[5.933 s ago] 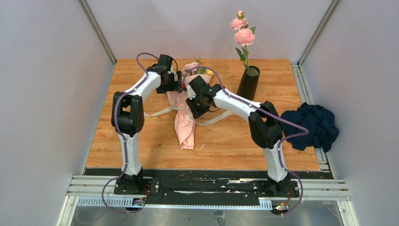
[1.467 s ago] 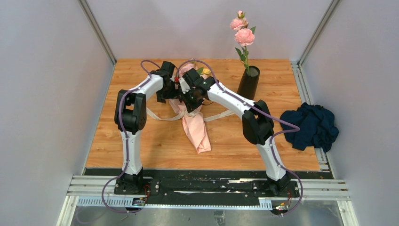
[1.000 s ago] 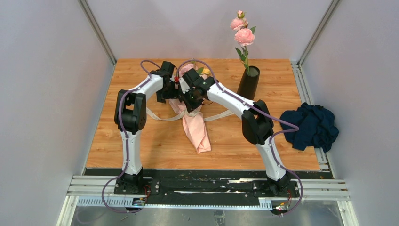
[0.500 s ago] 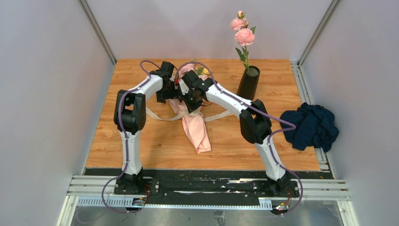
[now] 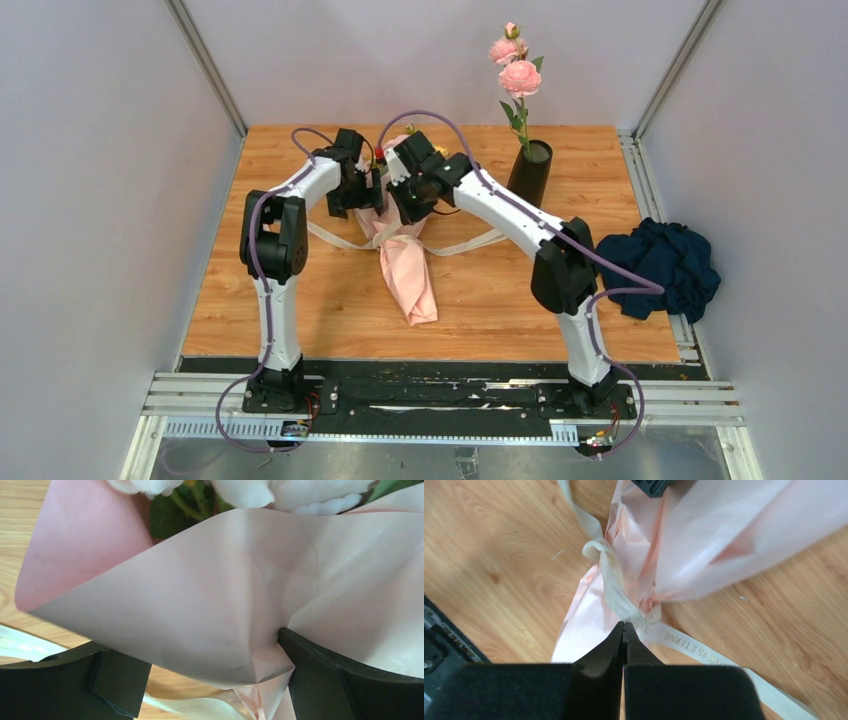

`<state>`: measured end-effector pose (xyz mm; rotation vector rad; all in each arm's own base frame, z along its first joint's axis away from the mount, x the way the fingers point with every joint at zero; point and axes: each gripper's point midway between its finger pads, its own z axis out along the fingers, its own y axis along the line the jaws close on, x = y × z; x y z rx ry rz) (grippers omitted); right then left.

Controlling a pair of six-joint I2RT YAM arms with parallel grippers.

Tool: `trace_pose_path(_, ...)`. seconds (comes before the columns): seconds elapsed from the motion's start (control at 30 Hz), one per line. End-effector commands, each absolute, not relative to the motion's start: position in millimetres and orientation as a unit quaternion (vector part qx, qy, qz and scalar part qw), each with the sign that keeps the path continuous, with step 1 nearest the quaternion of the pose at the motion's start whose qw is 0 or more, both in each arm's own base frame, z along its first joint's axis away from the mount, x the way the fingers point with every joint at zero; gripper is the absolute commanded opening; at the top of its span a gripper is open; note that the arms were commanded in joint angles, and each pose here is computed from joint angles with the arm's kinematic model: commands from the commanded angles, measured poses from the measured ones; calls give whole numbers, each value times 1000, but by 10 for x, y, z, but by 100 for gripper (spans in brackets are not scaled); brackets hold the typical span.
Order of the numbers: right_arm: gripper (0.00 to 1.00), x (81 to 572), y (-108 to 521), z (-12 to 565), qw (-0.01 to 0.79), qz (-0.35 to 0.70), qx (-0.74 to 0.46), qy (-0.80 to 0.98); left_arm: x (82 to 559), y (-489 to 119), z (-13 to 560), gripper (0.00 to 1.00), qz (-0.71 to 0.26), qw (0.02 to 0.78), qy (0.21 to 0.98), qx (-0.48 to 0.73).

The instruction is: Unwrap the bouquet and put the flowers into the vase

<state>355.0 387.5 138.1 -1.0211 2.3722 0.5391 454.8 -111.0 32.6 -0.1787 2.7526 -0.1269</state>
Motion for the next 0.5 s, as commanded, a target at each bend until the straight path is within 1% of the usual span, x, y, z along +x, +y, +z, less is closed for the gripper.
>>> trace_pose_path(0.0,0,3418,3765,1836,281,203,-366,864,4552,-888,201,100,-32,167,982,-81)
trace_pose_path(0.17,0,3460,3621,2041,306,188,-341,869,4551,-834,157,100,-32,162,982,-90)
trace_pose_path(0.23,0,3492,3534,2248,326,191,-323,868,4549,-825,136,100,-34,159,982,-94)
trace_pose_path(0.4,0,3582,3083,2882,393,187,-287,854,4551,-781,125,100,-36,156,982,-103)
trace_pose_path(0.47,1,3630,3083,2829,390,186,-293,853,4557,-824,137,100,-48,155,981,-102)
